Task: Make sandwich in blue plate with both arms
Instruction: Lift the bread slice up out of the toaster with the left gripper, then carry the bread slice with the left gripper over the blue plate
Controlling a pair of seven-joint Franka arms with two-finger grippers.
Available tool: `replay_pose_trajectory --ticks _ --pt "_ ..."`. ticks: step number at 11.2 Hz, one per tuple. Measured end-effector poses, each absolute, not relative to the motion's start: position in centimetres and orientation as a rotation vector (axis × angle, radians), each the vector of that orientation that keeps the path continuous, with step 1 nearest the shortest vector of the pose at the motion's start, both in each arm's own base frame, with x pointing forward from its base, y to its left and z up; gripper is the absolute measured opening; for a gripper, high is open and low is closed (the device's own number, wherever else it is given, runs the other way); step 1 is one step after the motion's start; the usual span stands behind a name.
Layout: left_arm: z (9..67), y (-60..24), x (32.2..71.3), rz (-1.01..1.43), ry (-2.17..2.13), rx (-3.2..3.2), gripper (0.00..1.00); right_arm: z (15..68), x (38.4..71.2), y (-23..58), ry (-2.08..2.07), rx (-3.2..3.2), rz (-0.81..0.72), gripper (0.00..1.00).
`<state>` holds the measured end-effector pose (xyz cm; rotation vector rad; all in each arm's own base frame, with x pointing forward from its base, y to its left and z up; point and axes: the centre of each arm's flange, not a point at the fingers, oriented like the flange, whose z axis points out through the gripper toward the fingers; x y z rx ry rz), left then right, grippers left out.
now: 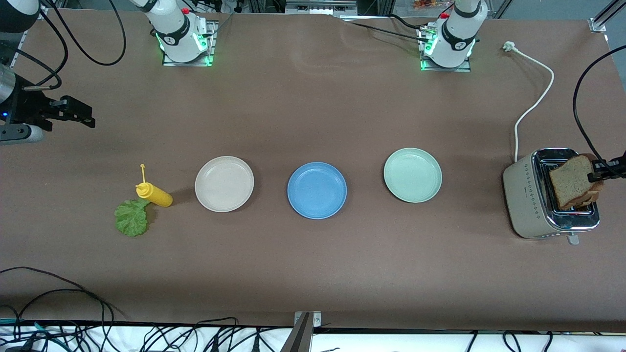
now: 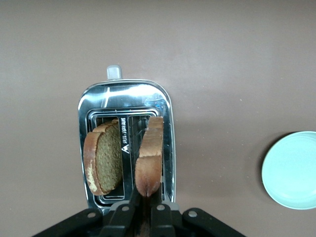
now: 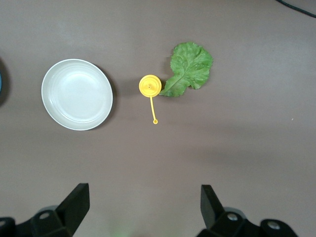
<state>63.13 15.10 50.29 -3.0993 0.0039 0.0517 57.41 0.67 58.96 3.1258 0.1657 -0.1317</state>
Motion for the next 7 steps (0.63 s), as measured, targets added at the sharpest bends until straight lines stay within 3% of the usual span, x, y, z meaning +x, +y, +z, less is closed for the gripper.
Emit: replay_pose_trajectory --ticks 7 --pt "52.9 7.2 62.5 0.098 0.024 -3.143 0.09 59.0 57.4 0.7 0.167 3.126 -0.132 1.0"
